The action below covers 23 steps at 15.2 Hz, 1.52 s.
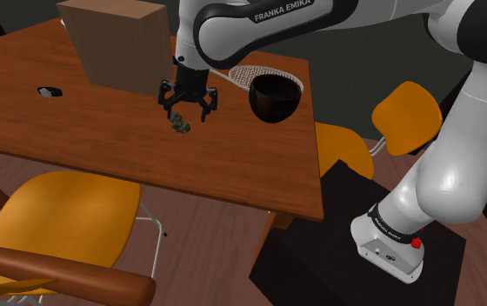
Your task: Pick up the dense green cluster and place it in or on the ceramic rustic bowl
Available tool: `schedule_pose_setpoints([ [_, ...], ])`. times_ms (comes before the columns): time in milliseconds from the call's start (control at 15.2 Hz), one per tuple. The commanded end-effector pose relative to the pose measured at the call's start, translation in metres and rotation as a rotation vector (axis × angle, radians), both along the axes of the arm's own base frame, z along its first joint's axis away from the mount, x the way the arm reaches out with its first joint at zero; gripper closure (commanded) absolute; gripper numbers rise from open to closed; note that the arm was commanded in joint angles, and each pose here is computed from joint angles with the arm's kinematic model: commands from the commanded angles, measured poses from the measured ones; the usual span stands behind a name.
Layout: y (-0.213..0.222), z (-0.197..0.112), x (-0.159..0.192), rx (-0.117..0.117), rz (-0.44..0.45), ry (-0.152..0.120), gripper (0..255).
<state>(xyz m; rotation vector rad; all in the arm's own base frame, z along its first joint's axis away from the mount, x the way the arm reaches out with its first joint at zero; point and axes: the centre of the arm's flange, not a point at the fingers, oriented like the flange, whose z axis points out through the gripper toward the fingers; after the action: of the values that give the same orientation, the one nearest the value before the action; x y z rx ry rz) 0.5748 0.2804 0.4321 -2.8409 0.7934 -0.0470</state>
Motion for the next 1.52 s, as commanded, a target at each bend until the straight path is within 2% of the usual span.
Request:
schedule_pose_setpoints([
  [0,0.000,0.000,0.000,0.000,0.000,0.000,0],
  [66,0.000,0.000,0.000,0.000,0.000,0.000,0],
  [132,0.000,0.000,0.000,0.000,0.000,0.000,255],
  [726,0.000,0.000,0.000,0.000,0.000,0.000,255],
  [792,0.000,0.000,0.000,0.000,0.000,0.000,0],
  [990,0.021,-0.005,0.045,-0.160,0.227,0.020,0],
  [1056,0.029,-0.008,0.057,-0.206,0.292,0.026,0],
  [1452,0.028,-0.039,0.058,-0.206,0.292,0.026,0],
])
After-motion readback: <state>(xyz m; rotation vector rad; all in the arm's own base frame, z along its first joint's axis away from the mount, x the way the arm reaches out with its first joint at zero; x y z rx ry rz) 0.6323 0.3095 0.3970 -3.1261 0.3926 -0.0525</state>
